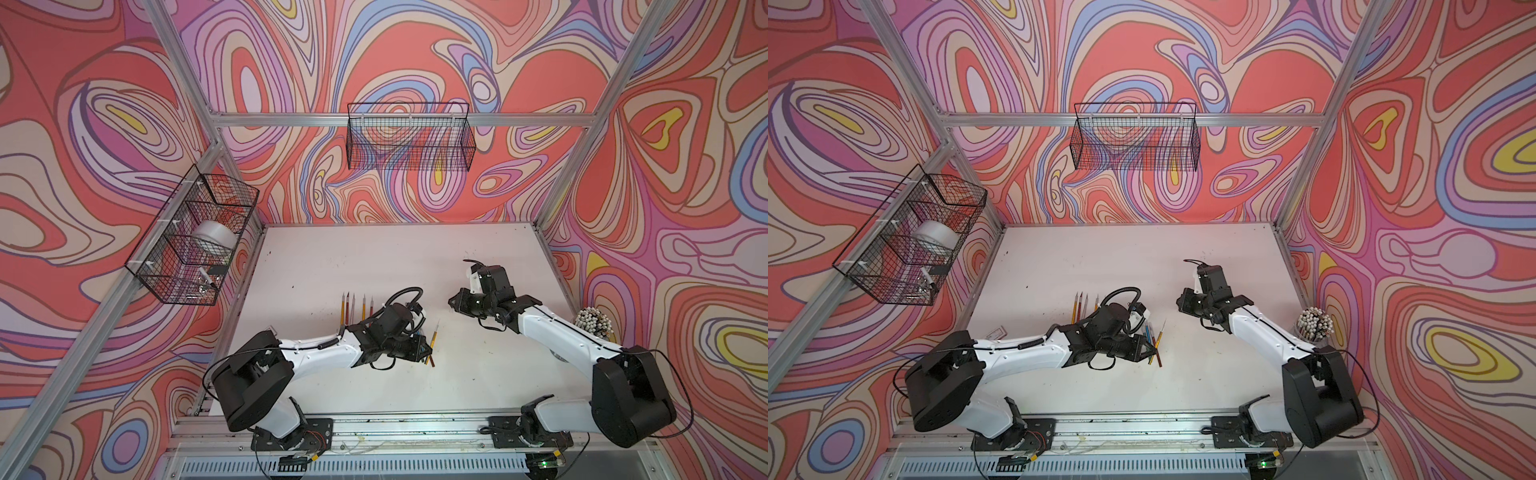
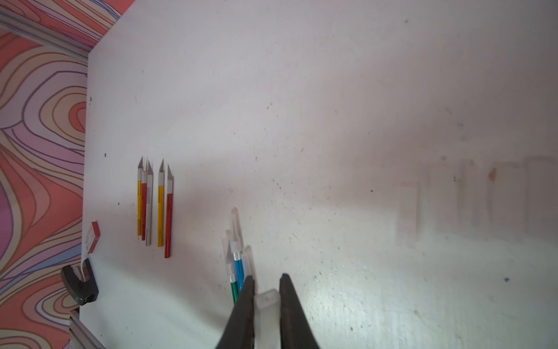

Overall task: Remove protective caps from carving knives
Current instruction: Remove the protective sleeve from the carving knife, then place the protective sleeve at the center of the board.

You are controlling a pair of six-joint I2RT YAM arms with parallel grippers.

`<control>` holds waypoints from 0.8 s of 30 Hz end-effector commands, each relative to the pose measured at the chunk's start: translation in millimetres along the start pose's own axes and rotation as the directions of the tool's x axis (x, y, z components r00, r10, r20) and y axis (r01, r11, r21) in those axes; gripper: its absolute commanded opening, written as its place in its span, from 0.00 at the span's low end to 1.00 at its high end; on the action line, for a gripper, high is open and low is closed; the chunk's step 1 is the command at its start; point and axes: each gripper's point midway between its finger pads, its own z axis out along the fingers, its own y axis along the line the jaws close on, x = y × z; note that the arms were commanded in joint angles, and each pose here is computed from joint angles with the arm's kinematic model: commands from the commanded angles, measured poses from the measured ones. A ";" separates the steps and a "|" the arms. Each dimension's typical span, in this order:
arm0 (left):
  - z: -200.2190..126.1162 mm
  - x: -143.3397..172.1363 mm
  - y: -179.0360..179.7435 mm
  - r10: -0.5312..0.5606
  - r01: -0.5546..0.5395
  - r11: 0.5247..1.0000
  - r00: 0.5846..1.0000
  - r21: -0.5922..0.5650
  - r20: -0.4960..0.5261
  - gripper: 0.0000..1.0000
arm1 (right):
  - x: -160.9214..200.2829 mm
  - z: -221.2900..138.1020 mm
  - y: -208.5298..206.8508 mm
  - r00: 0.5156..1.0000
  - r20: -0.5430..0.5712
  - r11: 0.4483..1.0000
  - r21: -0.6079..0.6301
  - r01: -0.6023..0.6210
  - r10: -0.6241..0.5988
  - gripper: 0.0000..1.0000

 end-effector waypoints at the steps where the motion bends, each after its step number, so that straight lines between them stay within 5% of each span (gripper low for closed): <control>1: -8.6 -13.1 -3.4 0.024 -0.024 1.000 0.999 -0.015 0.035 0.03 | -3.6 -8.2 -8.8 0.999 -0.009 0.996 0.072 0.048 -0.047 0.10; 24: -41.5 -21.1 11.5 0.033 -0.020 0.994 0.992 -0.109 0.118 0.02 | -0.3 17.6 -33.2 0.991 -0.116 0.977 0.193 0.091 -0.069 0.11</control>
